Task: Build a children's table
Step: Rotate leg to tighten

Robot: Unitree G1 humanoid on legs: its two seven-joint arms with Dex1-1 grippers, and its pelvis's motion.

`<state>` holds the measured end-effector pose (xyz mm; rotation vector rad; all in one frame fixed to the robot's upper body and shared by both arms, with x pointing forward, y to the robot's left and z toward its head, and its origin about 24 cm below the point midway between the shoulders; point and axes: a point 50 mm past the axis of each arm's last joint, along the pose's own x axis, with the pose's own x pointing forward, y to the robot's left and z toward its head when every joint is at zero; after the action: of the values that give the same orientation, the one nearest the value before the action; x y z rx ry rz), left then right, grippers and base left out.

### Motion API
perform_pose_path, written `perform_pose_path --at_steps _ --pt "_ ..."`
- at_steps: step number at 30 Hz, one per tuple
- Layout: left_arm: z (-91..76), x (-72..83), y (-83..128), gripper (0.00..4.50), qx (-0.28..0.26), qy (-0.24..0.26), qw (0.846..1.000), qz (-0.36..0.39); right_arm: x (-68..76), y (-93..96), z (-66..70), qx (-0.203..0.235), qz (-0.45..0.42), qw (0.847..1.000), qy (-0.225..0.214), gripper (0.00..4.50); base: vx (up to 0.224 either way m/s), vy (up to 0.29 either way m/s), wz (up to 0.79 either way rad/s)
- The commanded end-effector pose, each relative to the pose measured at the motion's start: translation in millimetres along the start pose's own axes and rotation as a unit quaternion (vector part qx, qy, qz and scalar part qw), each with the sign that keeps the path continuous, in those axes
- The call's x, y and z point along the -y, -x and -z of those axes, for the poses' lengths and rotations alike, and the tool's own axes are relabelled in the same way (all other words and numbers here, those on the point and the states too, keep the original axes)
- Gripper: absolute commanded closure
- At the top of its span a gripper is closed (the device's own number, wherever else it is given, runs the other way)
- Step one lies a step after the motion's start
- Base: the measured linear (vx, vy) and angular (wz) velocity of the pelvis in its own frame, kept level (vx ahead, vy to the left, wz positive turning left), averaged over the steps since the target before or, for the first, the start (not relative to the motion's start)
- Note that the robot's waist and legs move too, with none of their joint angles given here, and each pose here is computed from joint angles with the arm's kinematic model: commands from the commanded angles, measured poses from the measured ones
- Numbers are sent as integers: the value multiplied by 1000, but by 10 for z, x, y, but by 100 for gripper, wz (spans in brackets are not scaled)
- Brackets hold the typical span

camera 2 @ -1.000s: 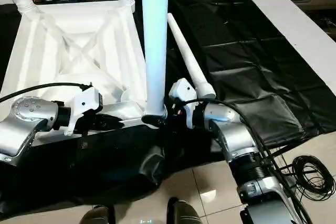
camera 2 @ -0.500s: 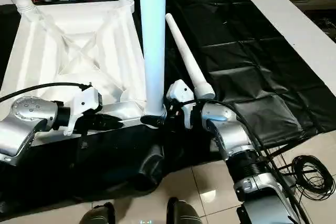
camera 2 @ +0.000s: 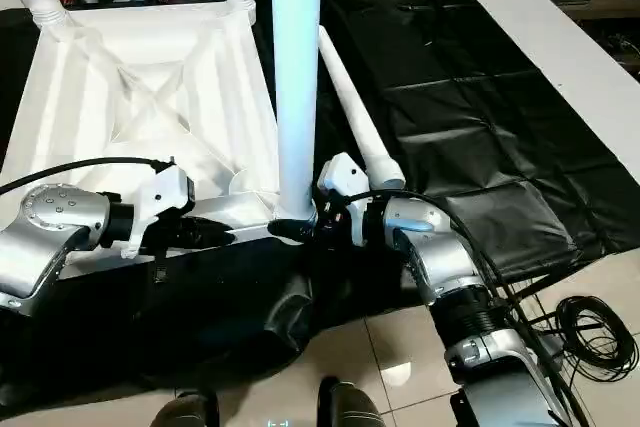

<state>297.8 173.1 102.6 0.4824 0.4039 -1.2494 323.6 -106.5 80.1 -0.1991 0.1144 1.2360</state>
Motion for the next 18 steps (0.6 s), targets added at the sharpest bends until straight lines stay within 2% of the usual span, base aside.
perform_pose_path --at_steps 1,2,3,4,5,7,10,11,13,14,15,17,18 --pt "121 115 -141 450 -10 26 999 36 27 7 45 6 34 999 -13 177 0 0 0" --pt "121 115 -141 450 -10 26 999 36 27 7 45 6 34 999 -13 177 0 0 0" --pt "139 77 -206 450 -10 38 999 3 49 -41 103 9 91 995 -34 177 0 0 0" --pt "139 77 -206 450 -10 38 999 3 49 -41 103 9 91 995 -34 177 0 0 0" --pt "159 35 -311 450 -11 54 998 -39 52 -118 206 7 164 984 -75 178 0 0 0" --pt "164 26 -345 450 -12 62 997 -51 46 -140 240 5 183 979 -87 178 0 0 0" --pt "136 2 -467 450 -10 78 994 -81 32 -232 312 4 239 964 -119 178 -19 -3 0" --pt "101 -28 -559 450 -11 89 990 -108 35 -316 346 5 280 948 -152 178 0 0 0" --pt "62 -53 -645 450 -13 100 986 -132 36 -399 361 4 315 932 -178 178 0 0 0" --pt "-10 -102 -772 450 -21 117 977 -175 35 -545 355 0 364 905 -219 178 0 0 0" --pt "-10 -102 -772 450 -21 117 977 -175 35 -545 355 0 364 905 -219 178 0 0 0" --pt "-71 -113 -872 450 -33 118 974 -191 28 -670 322 2 396 884 -247 178 0 0 0" --pt "-71 -113 -872 450 -33 118 974 -191 28 -670 322 2 396 884 -247 178 0 0 0"
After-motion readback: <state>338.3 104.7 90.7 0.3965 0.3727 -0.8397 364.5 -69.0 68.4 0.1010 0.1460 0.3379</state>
